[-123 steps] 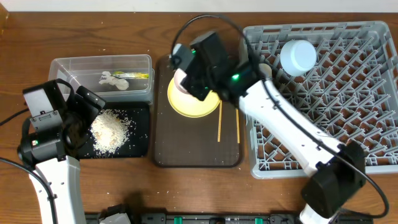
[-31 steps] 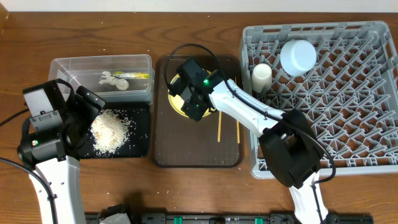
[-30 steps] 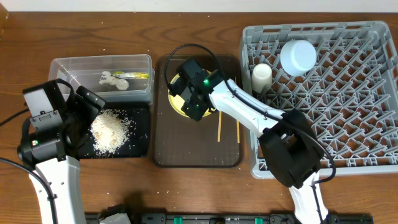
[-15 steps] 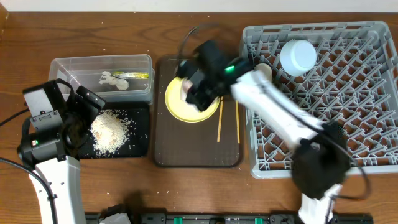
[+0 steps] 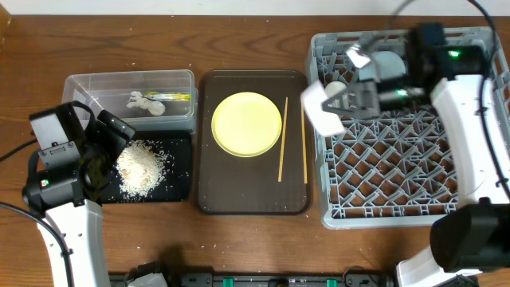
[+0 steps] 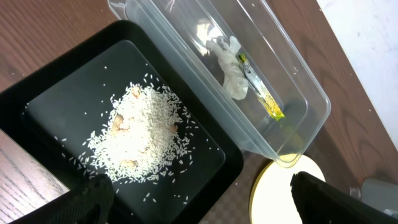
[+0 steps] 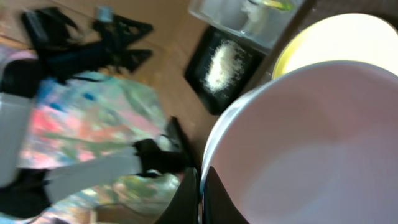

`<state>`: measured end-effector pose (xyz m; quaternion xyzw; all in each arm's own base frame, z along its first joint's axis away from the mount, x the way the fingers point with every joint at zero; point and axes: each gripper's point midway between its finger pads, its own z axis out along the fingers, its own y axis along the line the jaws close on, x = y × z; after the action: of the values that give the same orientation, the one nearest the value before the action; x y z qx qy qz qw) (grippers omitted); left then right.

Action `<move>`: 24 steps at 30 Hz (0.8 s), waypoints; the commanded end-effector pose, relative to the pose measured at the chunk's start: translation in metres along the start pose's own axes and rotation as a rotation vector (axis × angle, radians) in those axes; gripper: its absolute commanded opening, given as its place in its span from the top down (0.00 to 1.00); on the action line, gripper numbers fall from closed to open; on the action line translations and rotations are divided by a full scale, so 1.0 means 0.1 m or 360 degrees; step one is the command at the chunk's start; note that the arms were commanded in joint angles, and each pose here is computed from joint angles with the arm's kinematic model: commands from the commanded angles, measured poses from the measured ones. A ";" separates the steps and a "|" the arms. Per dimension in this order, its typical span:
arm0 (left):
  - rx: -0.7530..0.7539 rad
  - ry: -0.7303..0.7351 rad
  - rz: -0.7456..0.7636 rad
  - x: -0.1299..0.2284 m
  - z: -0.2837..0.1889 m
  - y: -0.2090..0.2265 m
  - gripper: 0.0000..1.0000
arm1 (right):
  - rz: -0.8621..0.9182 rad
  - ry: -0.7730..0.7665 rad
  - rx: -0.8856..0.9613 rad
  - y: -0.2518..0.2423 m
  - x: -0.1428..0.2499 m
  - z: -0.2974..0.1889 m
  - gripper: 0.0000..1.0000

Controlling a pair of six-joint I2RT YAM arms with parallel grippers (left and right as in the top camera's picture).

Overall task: Sort waste into correct bins and load items into the dishwasher rack
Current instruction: 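Carry the pink bowl into the rack's middle and lower it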

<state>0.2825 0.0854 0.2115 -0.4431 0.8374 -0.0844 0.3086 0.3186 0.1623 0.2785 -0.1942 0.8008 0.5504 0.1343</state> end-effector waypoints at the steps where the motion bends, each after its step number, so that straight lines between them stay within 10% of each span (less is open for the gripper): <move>1: 0.0003 -0.0025 -0.0007 -0.05 -0.03 -0.01 0.06 | -0.0194 -0.0218 -0.0254 0.10 -0.04 -0.15 0.99; 24: 0.0003 -0.0025 -0.0007 -0.05 -0.03 -0.01 0.06 | 0.0186 -0.0717 -0.0276 -0.97 0.66 -0.50 0.99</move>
<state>0.2824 0.0854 0.2114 -0.4432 0.8375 -0.0844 0.3085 0.3039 0.0798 0.1848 -0.0408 0.7231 0.6462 0.2404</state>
